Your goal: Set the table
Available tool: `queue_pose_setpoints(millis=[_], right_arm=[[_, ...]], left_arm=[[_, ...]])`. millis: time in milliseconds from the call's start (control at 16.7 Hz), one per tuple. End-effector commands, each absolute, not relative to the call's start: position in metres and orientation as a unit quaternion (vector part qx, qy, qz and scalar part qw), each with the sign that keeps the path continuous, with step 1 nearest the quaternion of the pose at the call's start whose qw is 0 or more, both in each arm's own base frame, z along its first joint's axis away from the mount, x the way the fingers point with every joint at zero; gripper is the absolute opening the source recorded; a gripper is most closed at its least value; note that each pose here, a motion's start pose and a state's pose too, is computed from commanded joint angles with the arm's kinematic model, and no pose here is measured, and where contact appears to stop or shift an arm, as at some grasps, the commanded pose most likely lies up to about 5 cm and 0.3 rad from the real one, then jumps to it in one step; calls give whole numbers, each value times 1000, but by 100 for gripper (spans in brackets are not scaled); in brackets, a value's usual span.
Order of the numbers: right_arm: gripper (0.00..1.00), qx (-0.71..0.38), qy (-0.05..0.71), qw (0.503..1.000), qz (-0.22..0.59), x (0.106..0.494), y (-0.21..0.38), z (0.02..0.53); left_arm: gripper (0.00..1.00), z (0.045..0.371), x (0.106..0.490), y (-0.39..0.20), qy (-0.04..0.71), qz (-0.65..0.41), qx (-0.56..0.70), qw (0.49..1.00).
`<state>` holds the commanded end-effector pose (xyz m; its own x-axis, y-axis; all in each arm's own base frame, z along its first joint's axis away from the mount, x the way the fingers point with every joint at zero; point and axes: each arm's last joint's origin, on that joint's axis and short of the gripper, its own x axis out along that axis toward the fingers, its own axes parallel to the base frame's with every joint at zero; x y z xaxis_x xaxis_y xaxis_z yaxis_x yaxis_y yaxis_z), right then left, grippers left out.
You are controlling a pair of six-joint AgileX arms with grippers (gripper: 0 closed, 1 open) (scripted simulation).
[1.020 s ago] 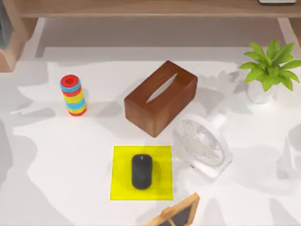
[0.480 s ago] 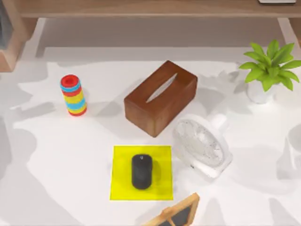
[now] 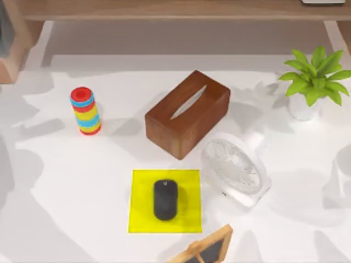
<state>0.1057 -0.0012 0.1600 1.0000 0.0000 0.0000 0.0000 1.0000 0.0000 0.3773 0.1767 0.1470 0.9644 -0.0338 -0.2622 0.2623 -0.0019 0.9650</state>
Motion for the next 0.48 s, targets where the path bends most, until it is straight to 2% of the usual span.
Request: queue_pose_setpoints(millis=[120,480], right_arm=[[100,0,0,1000,0,106,-1,160],[100,0,0,1000,0,106,-1,160]], left_arm=[[98,147,377,177,82,-106,700,702],[100,147,377,177,82,-106,700,702]])
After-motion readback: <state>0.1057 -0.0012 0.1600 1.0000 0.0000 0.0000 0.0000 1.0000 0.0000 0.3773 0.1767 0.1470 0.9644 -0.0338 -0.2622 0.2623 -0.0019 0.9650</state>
